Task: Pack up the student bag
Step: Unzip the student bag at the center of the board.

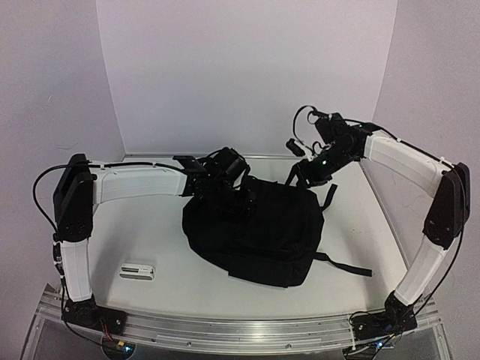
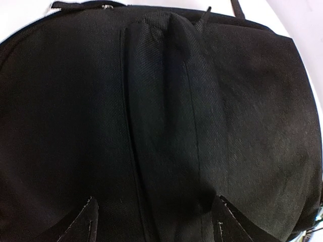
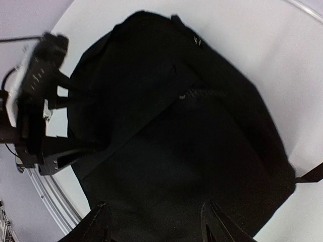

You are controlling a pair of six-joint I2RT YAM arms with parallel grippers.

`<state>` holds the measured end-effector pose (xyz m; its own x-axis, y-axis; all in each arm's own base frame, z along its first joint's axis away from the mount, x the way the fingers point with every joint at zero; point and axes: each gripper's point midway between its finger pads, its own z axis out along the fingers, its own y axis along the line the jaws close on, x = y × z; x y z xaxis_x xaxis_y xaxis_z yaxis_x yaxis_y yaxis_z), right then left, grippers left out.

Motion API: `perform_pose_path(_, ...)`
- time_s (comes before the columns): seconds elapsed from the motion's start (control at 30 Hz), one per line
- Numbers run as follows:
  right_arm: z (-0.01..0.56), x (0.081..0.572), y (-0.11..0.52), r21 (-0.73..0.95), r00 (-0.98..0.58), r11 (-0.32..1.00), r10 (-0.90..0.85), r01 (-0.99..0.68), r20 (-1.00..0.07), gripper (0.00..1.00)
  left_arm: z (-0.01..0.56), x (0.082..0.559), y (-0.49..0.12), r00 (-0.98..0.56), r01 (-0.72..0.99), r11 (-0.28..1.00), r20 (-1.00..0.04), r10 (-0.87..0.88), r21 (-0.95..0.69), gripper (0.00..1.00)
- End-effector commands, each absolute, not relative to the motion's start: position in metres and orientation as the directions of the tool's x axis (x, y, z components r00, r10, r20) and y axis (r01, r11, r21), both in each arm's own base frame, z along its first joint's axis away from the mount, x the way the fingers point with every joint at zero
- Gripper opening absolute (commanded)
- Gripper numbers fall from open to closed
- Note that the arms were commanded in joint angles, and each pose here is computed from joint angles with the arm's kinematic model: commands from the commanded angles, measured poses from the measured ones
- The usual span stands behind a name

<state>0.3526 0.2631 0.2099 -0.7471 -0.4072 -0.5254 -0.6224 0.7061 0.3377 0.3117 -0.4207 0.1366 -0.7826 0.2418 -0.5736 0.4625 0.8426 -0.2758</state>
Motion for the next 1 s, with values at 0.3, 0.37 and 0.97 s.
perform_pose_path(0.3,0.108,0.323,0.238,0.341,-0.844,0.776,-0.448,-0.531,-0.295,0.46,0.144,0.301,-0.45,-0.712,0.569,0.801,-0.599,0.366,-0.186,0.8)
perform_pose_path(0.37,0.098,0.324,0.233,0.319,-0.848,0.789,-0.452,-0.525,-0.275,0.46,0.141,0.303,-0.449,-0.707,0.562,0.813,-0.598,0.376,-0.153,0.8)
perform_pose_path(0.97,0.06,0.356,0.205,0.124,-0.812,0.815,-0.526,-0.567,-0.254,0.45,0.13,0.325,-0.384,-0.821,0.347,0.914,-0.538,0.189,-0.209,0.22)
